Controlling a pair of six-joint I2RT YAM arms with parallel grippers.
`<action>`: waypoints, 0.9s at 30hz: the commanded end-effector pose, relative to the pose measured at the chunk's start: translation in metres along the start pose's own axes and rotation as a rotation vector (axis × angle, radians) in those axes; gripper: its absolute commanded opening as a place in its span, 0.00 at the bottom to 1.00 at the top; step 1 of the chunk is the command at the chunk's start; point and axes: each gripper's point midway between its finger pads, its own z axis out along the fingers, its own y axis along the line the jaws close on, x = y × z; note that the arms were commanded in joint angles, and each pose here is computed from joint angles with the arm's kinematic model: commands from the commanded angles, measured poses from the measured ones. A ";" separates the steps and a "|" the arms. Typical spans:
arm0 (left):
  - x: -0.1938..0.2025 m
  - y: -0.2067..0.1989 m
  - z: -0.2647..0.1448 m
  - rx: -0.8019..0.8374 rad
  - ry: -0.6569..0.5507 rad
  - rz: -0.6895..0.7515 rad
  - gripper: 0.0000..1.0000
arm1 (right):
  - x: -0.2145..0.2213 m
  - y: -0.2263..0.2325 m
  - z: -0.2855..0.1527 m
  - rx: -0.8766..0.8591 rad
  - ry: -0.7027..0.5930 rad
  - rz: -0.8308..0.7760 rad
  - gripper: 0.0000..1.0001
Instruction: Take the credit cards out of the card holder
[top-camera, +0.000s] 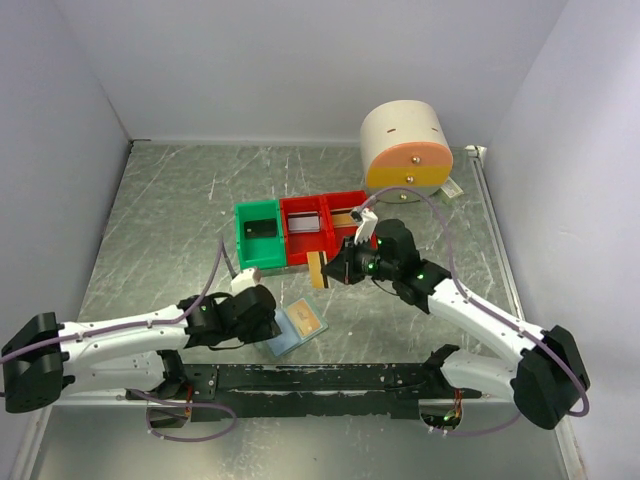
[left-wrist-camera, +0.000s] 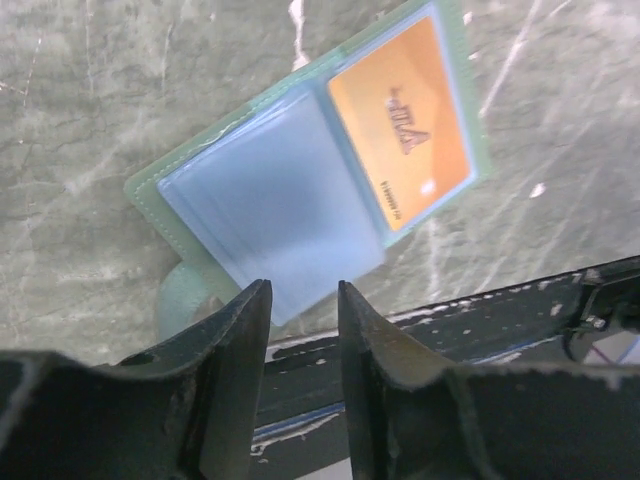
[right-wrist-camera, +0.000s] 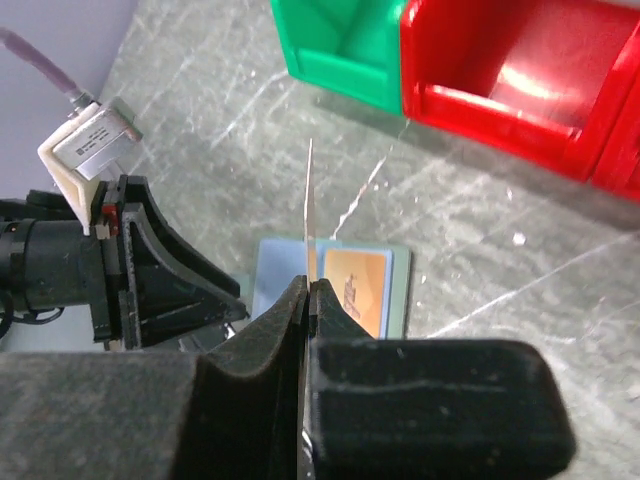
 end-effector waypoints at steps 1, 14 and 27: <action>-0.024 -0.010 -0.018 -0.006 -0.072 0.056 0.48 | -0.030 0.004 -0.008 0.008 -0.100 -0.167 0.00; -0.101 0.006 -0.034 -0.046 -0.105 0.127 0.83 | -0.119 -0.028 -0.040 0.303 -0.475 -0.599 0.00; -0.177 0.068 -0.048 -0.089 -0.191 0.102 0.88 | -0.144 -0.118 0.002 0.395 -0.200 -0.739 0.00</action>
